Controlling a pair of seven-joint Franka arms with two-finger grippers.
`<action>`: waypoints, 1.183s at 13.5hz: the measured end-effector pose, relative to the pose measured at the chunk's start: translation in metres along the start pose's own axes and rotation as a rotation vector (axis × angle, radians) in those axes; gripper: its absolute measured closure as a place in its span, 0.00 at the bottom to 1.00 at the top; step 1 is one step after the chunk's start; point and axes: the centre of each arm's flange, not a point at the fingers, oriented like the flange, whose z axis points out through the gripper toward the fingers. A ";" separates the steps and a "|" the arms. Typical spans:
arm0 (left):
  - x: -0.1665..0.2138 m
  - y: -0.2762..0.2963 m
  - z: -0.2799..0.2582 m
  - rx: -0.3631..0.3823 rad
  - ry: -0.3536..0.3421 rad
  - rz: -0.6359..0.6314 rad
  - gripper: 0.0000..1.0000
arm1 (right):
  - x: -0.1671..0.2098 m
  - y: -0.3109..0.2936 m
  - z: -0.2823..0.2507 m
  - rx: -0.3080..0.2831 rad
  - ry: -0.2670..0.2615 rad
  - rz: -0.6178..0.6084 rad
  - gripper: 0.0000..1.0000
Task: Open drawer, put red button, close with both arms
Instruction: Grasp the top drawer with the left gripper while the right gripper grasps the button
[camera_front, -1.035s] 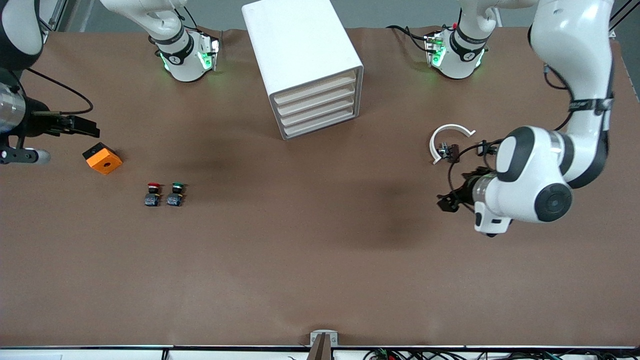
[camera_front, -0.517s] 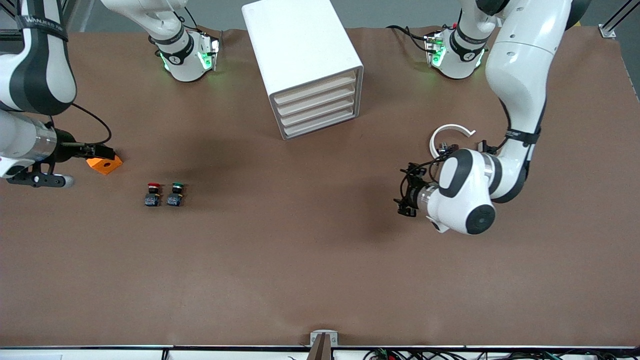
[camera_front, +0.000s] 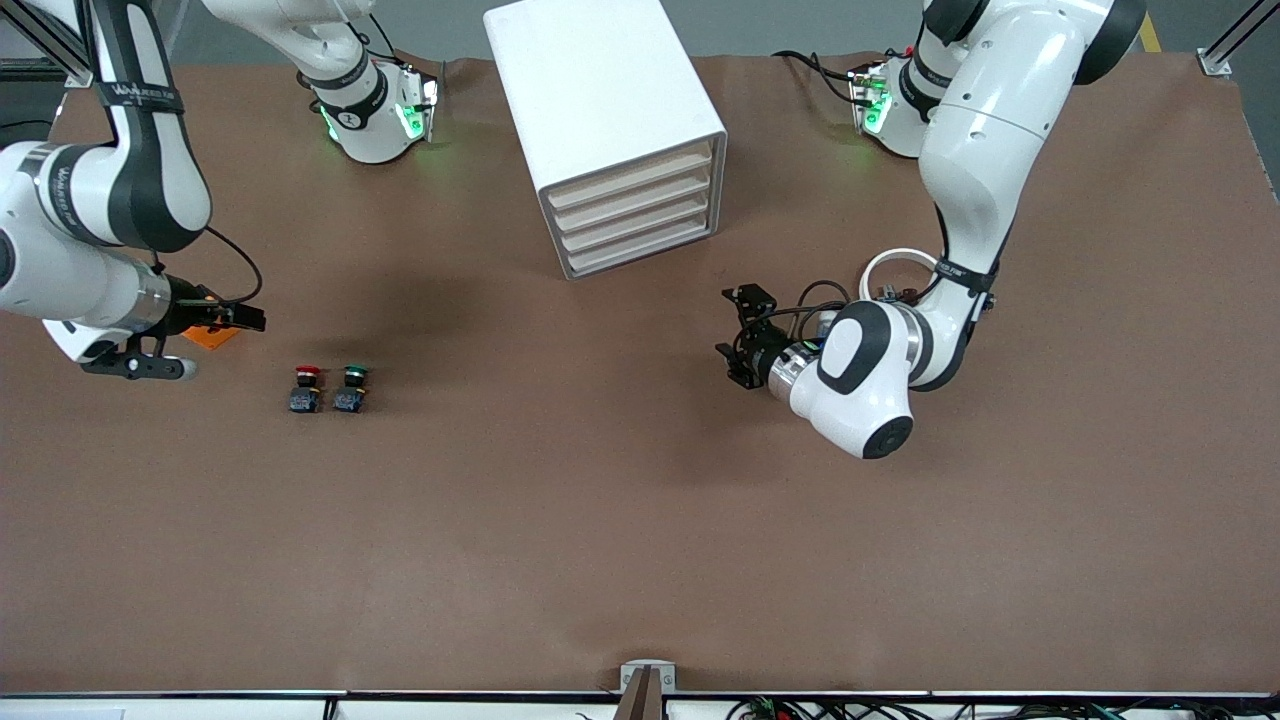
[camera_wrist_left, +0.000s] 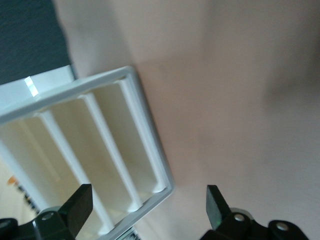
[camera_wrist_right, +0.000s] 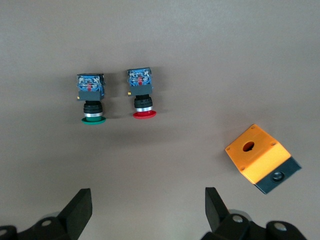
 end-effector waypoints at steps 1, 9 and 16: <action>-0.004 -0.001 0.013 0.039 -0.006 -0.050 0.00 | 0.000 -0.002 0.010 0.000 0.013 0.003 0.00; -0.029 -0.022 0.107 0.307 0.065 -0.247 0.00 | 0.036 -0.006 0.118 -0.028 0.095 0.045 0.00; -0.030 -0.029 0.137 0.445 0.077 -0.278 0.13 | 0.054 -0.013 0.155 -0.038 0.174 0.030 0.00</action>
